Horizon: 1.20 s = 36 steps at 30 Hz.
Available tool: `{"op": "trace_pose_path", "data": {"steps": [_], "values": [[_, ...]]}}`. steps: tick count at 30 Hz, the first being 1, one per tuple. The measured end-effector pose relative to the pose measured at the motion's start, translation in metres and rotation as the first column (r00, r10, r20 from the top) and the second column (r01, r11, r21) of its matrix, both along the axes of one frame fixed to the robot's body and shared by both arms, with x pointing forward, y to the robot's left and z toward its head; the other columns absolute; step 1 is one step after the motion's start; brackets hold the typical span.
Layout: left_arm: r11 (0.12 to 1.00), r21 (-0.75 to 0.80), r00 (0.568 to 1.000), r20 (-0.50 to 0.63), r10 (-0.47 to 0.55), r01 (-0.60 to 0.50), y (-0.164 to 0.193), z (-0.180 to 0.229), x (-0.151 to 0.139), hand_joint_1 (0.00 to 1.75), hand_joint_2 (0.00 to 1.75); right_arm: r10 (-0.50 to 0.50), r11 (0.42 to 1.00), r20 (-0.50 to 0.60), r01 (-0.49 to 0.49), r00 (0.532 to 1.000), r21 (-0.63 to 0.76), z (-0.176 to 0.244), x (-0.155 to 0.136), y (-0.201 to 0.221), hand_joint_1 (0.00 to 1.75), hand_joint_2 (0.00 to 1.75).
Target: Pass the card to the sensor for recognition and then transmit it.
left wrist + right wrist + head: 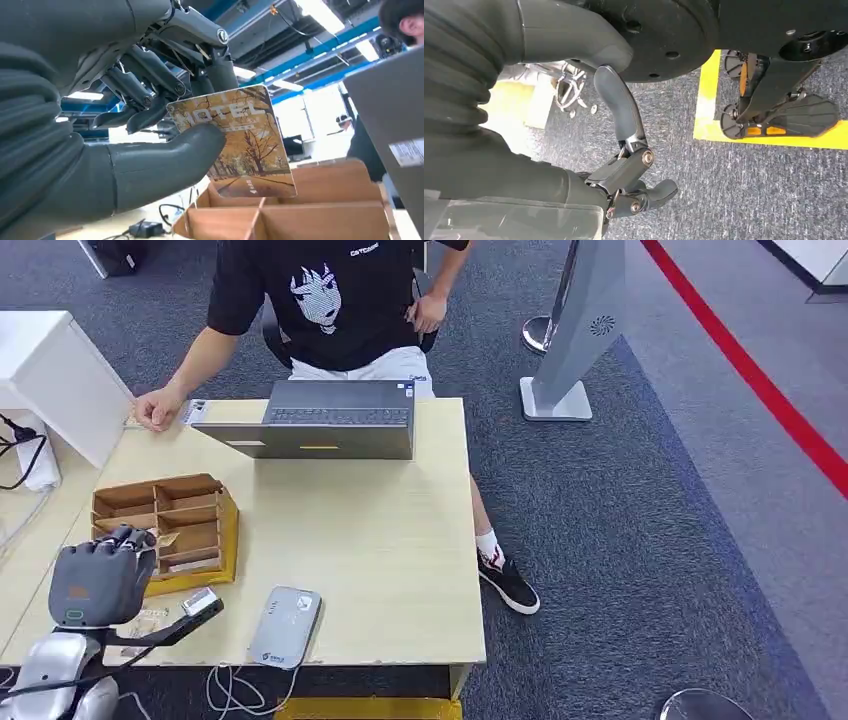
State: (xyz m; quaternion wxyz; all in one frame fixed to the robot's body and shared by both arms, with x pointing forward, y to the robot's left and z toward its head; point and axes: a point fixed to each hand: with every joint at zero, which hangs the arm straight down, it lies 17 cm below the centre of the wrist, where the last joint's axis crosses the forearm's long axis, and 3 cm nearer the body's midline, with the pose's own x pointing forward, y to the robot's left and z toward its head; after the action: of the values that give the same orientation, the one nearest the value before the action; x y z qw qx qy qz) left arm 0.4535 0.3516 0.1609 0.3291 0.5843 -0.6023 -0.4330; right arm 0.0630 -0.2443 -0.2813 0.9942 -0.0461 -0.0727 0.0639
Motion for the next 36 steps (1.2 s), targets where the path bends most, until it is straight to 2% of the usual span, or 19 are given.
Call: {"op": "trace_pose_path", "data": {"steps": [3,7,9,12,17,20,31,32,33,36], "values": [[0.999,-0.029,0.998,0.057,-0.015,0.017,0.001,0.024,0.002,1.75,1.75,0.001,1.000,0.003,-0.001,1.000,-0.002,0.000,0.000,0.000,0.00,1.75],[0.999,-0.024,0.990,0.139,-0.022,0.025,0.007,0.082,0.020,1.75,1.75,0.015,1.000,-0.008,-0.015,1.000,-0.003,0.000,-0.002,0.000,0.00,1.75],[0.999,0.050,0.988,0.155,0.002,-0.010,0.014,0.103,0.032,1.75,1.75,0.032,0.999,-0.012,-0.032,0.999,-0.002,0.000,-0.002,0.001,0.00,1.75],[0.991,0.097,0.983,0.172,0.071,-0.088,0.045,0.128,0.062,1.75,1.75,0.067,0.998,-0.014,-0.067,0.998,-0.003,0.000,-0.002,0.002,0.00,1.75],[0.976,0.121,0.975,0.149,0.162,-0.181,0.097,0.128,0.094,1.75,1.75,0.090,0.996,-0.022,-0.090,0.996,0.000,0.000,-0.002,0.001,0.00,1.75],[0.971,0.117,0.972,0.131,0.194,-0.209,0.112,0.126,0.103,1.75,1.75,0.091,0.996,-0.029,-0.091,0.995,-0.002,0.000,-0.003,0.000,0.00,1.75],[0.971,0.098,0.971,0.124,0.206,-0.218,0.119,0.123,0.110,1.75,1.75,0.094,0.996,-0.029,-0.094,0.995,-0.002,0.000,-0.003,0.001,0.00,1.75],[0.971,0.098,0.971,0.126,0.205,-0.218,0.119,0.123,0.110,1.57,1.75,0.094,0.996,-0.029,-0.094,0.995,-0.002,0.000,-0.003,0.001,0.00,1.75],[0.971,0.097,0.971,0.127,0.204,-0.217,0.119,0.123,0.110,0.00,1.75,0.094,0.996,-0.029,-0.094,0.995,-0.002,0.000,-0.003,0.001,0.00,1.75],[0.973,0.086,0.970,0.140,0.200,-0.214,0.120,0.125,0.109,0.00,1.75,0.095,0.995,-0.029,-0.095,0.995,-0.002,0.000,-0.003,0.001,0.00,1.75]]}}
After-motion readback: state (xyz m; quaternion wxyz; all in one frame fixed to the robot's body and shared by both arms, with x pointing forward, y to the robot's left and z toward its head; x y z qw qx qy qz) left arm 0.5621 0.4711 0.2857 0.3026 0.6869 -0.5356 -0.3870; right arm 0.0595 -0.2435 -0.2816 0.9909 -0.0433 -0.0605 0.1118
